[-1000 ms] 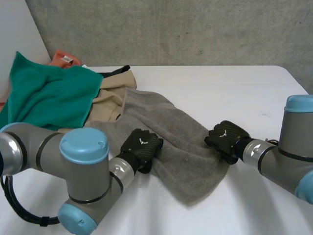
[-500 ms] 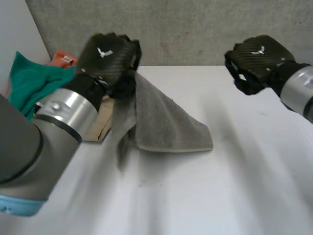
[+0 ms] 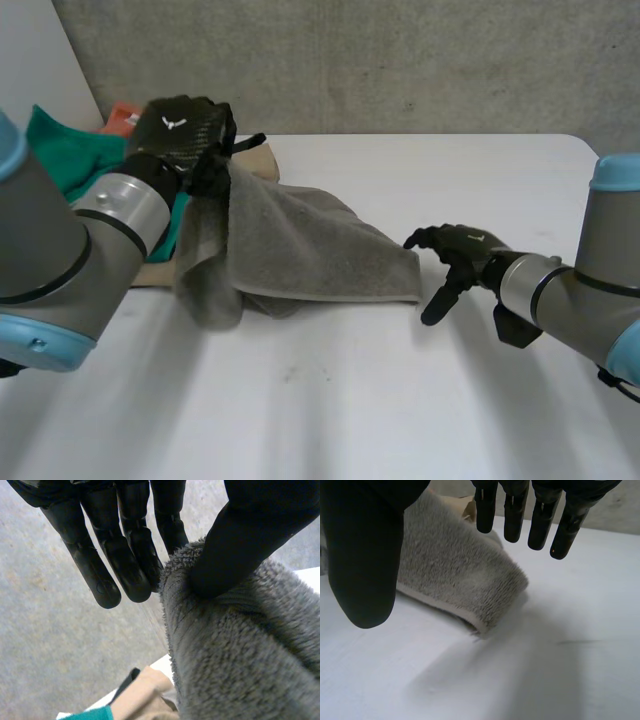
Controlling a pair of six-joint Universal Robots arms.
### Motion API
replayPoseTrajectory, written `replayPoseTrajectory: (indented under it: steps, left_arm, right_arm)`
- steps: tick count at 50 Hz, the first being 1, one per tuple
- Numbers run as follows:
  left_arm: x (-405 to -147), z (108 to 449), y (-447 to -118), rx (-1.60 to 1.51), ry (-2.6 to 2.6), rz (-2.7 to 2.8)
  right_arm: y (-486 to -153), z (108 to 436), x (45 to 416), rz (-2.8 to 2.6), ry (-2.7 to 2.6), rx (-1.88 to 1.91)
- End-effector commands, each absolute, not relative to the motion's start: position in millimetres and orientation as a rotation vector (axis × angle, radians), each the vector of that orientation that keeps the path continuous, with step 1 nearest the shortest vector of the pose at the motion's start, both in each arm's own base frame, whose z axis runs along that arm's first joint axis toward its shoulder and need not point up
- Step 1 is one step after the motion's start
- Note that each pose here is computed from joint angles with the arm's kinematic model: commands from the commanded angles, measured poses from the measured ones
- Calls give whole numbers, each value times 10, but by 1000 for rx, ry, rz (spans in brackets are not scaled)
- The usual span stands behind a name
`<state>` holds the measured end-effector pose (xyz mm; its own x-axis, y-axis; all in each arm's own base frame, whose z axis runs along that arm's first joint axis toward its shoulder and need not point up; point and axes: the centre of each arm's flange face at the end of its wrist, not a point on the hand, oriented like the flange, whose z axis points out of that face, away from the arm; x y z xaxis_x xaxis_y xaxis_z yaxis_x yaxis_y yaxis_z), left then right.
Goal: Fold the laundry.
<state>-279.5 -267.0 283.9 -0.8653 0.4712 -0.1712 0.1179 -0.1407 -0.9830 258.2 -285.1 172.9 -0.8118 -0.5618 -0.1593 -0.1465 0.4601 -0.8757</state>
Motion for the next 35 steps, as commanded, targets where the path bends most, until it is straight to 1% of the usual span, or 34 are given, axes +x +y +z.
replayPoseTrajectory:
  steps: [1, 3, 12, 20, 30, 34, 35]
  left_arm:
    - [-2759, 3048, -2555, -655, -1831, 2132]
    - [-2761, 3057, -2545, -655, -1828, 2133]
    - [-2755, 3082, -2522, -633, -1821, 2123]
    - [-2752, 3092, -2524, -630, -1817, 2124]
    - [-2734, 3160, -2492, -620, -1798, 2140]
    - [-2716, 3173, -2477, -618, -1800, 2142]
    - [-2695, 3162, -2470, -617, -1813, 2137]
  right_arm:
    - [-2903, 1514, 2786, -1359, 2190, -651]
    - [-2904, 1454, 2887, -1395, 2163, -676]
    - [-3012, 1222, 3075, -1458, 2163, -757]
    - [-3151, 1128, 3181, -1548, 2189, -797]
    - [-3301, 1155, 3234, -1624, 2148, -781]
    - [-3312, 1305, 3236, -1656, 2126, -777]
    - [-3329, 1463, 3195, -1692, 2107, -767]
